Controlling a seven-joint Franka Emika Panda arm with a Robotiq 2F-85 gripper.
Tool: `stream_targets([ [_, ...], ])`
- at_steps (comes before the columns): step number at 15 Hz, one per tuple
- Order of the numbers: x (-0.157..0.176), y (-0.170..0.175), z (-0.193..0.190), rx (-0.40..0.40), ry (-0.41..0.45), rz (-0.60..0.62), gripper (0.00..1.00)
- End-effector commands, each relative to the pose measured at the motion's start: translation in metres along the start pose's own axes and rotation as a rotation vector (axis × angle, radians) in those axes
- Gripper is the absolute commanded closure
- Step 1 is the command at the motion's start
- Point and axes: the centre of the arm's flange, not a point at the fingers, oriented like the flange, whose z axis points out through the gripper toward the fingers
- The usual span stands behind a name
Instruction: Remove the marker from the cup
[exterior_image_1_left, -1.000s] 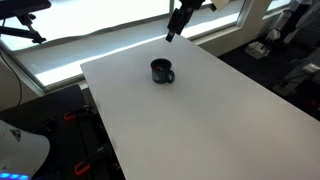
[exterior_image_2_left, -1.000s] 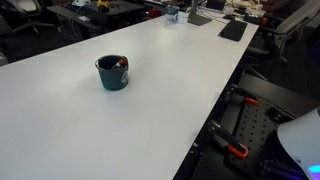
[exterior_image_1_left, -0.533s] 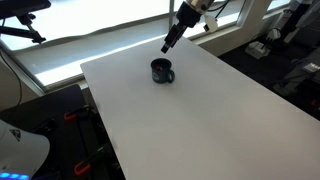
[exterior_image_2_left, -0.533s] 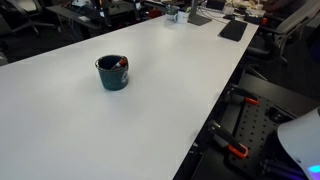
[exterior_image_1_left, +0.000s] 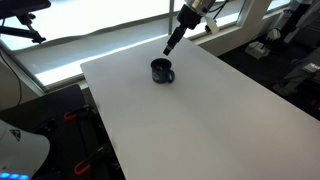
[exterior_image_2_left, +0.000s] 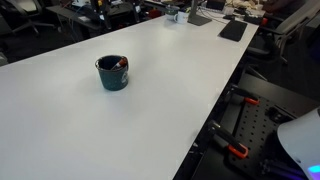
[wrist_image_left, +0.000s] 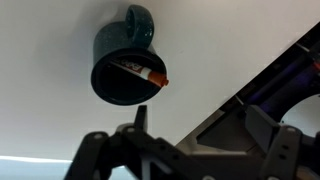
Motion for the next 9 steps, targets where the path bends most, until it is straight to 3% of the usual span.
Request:
stream_targets([
  [1, -0.001, 0.032, -0.009, 0.051, -0.017, -0.187, 0.0],
  [6, 0.016, 0.059, 0.011, 0.135, 0.038, -0.404, 0.0],
  [7, 0.018, 0.043, 0.016, 0.089, 0.018, -0.336, 0.0],
  [9, 0.02, 0.051, 0.024, 0.111, 0.032, -0.367, 0.0],
])
